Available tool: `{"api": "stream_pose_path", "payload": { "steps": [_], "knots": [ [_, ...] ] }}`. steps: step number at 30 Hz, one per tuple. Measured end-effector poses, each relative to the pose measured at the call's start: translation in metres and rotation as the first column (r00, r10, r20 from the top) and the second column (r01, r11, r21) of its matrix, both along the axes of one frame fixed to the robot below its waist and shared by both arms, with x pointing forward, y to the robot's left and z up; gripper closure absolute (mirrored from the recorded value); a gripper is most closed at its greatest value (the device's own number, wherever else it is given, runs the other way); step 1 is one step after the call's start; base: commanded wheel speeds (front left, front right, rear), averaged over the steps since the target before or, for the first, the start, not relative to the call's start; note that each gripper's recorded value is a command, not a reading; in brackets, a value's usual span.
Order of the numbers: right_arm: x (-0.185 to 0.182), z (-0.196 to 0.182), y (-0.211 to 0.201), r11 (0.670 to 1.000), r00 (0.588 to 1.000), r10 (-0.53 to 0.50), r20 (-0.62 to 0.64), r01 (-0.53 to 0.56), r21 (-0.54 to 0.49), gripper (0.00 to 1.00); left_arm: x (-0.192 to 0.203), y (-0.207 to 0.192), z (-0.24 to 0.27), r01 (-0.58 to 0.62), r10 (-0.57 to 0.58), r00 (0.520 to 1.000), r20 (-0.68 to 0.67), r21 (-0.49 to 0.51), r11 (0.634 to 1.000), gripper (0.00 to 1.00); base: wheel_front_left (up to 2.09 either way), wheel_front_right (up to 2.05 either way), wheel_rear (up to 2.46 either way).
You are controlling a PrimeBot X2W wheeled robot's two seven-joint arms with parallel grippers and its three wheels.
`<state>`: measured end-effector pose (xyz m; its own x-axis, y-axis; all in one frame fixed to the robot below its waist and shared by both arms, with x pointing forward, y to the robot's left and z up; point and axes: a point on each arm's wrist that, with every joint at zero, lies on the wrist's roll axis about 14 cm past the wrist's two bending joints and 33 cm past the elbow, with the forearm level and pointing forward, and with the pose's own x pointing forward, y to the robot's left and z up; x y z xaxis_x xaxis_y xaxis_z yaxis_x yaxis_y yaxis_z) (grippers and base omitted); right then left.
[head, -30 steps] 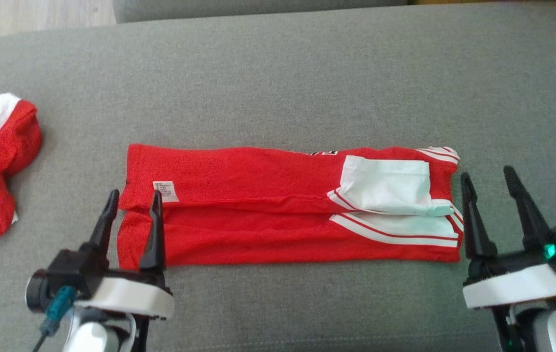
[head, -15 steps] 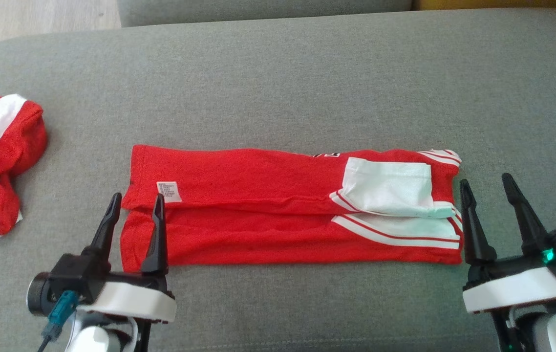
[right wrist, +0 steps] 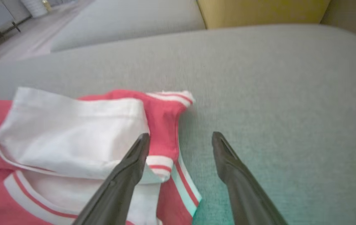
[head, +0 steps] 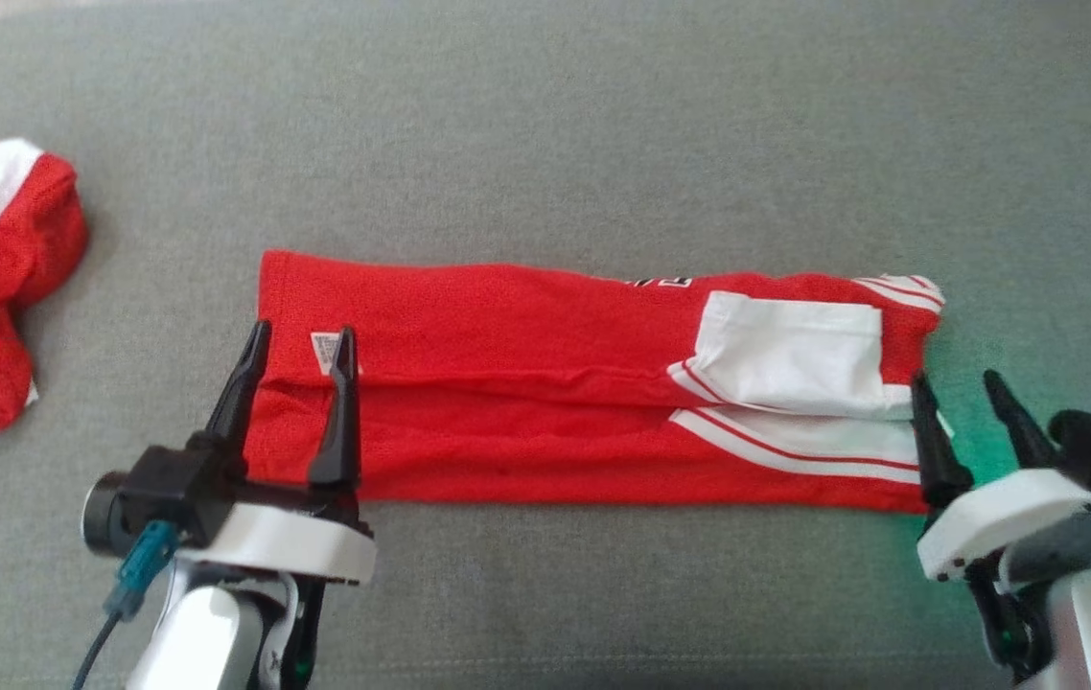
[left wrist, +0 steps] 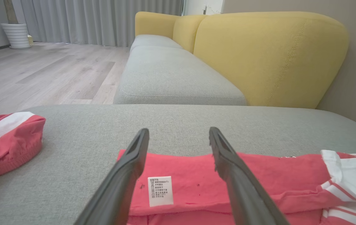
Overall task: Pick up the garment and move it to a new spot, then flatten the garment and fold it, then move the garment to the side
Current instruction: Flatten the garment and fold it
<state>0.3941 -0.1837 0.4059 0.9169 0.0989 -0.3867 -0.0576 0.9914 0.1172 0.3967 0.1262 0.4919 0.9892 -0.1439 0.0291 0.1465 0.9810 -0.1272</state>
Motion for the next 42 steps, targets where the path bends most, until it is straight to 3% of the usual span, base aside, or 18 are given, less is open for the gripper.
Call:
{"api": "stream_pose_path", "payload": {
  "steps": [2, 4, 11, 12, 14, 25, 37, 42],
  "knots": [
    [-0.004, -0.032, 0.004, 1.000, 0.990, 0.014, -0.142, -0.013, 0.004, 0.00, 0.005, -0.001, -0.006, -0.001, 0.001, 1.000, -0.013, -0.004, 1.000, 0.00, 0.00, 0.00, 0.00],
    [-0.006, -0.046, 0.009, 1.000, 0.979, 0.020, -0.204, -0.016, 0.019, 0.00, 0.007, 0.001, -0.011, -0.011, 0.010, 1.000, -0.029, -0.008, 1.000, 0.00, 0.00, 0.00, 0.00],
    [0.005, -0.054, 0.025, 0.997, 0.963, 0.058, -0.263, -0.041, 0.069, 0.00, 0.010, 0.005, -0.018, -0.026, 0.025, 0.999, -0.045, -0.012, 1.000, 0.00, 0.00, 0.00, 0.00],
    [0.005, -0.054, 0.025, 0.997, 0.963, 0.058, -0.263, -0.041, 0.069, 0.22, 0.010, 0.005, -0.018, -0.026, 0.025, 0.999, -0.045, -0.012, 1.000, 0.00, 0.00, 0.00, 0.00],
    [0.005, -0.054, 0.028, 0.995, 0.957, 0.068, -0.282, -0.046, 0.085, 1.00, 0.011, 0.008, -0.016, -0.036, 0.036, 0.999, -0.040, -0.015, 0.999, 0.00, 0.00, 0.00, 0.00],
    [0.002, -0.047, 0.020, 0.993, 0.958, 0.039, -0.284, -0.006, 0.117, 1.00, 0.016, 0.008, -0.012, -0.033, 0.033, 0.999, -0.021, -0.009, 0.999, 0.00, 0.00, 0.00, 0.00],
    [-0.001, -0.021, -0.078, 0.984, 0.961, -0.176, -0.212, 0.175, -0.023, 1.00, 0.019, 0.000, -0.008, -0.010, 0.010, 1.000, -0.005, -0.025, 1.000, 0.00, 0.00, 0.00, 0.00],
    [0.006, -0.006, -0.081, 0.986, 0.970, -0.168, -0.174, 0.164, -0.035, 1.00, 0.019, 0.000, -0.006, -0.012, 0.012, 1.000, -0.001, -0.030, 0.999, 0.00, 0.00, 0.00, 0.00]
  ]
}}
